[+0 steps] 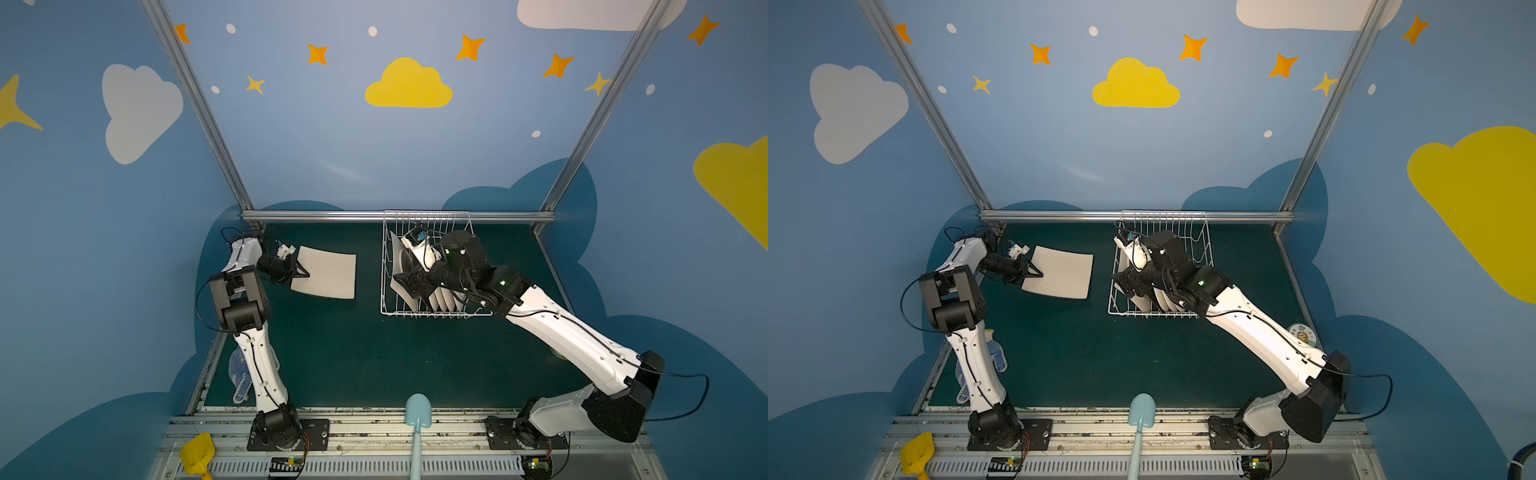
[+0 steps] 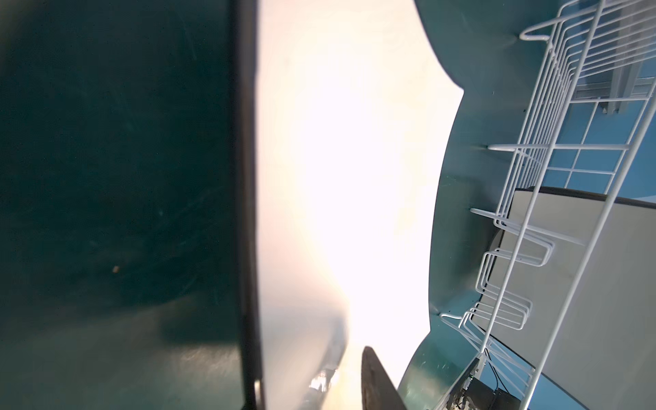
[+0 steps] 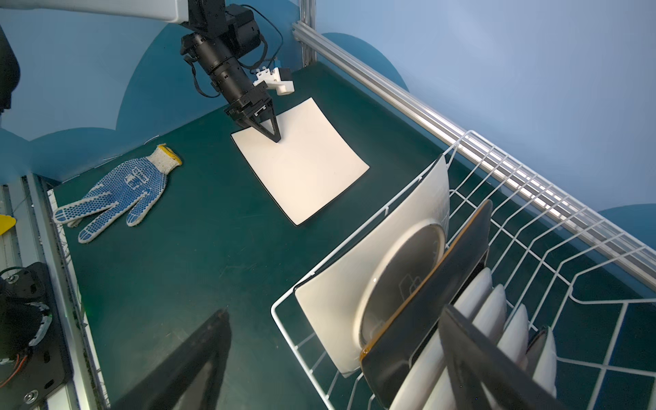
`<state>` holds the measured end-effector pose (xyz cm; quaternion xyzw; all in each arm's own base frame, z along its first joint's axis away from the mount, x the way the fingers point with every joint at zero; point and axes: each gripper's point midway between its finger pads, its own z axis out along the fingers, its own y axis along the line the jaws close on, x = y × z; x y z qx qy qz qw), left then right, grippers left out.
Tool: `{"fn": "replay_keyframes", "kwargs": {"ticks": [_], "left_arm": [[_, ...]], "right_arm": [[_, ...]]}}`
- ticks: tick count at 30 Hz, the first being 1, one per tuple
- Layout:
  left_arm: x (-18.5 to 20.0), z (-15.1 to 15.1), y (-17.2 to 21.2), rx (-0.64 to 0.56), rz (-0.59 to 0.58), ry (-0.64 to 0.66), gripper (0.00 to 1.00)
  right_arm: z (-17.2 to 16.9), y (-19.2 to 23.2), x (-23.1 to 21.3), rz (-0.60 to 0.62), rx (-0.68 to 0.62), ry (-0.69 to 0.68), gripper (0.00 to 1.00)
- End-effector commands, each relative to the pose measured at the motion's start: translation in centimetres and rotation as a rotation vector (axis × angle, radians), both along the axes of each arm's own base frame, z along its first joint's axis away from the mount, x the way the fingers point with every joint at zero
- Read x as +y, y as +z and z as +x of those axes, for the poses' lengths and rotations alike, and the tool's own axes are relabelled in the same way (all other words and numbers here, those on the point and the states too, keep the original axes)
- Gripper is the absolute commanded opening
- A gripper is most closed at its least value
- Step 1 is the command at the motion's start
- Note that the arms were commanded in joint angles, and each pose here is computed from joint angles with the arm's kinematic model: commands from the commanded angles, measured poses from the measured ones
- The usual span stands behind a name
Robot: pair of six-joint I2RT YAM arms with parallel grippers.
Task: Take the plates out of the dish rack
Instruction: 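Lower the square cream plate onto the table with the left gripper and release it, then raise the left gripper off the placed plate while the right gripper waits by the rack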
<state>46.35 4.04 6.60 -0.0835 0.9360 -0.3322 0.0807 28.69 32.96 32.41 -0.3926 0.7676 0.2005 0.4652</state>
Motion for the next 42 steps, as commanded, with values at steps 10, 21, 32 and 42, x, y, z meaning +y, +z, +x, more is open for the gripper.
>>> {"fn": "replay_keyframes", "kwargs": {"ticks": [10, 21, 32, 42], "left_arm": [[1.5, 0.5, -0.1, -0.012, 0.007, 0.029, 0.46], [2.6, 0.4, -1.9, 0.026, 0.046, 0.052, 0.53], [3.4, 0.3, -1.7, 0.025, 0.091, 0.070, 0.72], [3.9, 1.7, 5.2, -0.096, 0.100, 0.171, 0.99]], "right_arm": [[-0.1, 1.1, -1.1, -0.022, -0.078, -0.016, 0.91], [0.5, 2.3, -2.8, -0.076, -0.171, -0.052, 0.91], [0.6, 1.6, -3.5, -0.133, -0.191, -0.049, 0.92], [-0.5, 1.1, -3.5, -0.095, -0.114, 0.014, 0.92]]}}
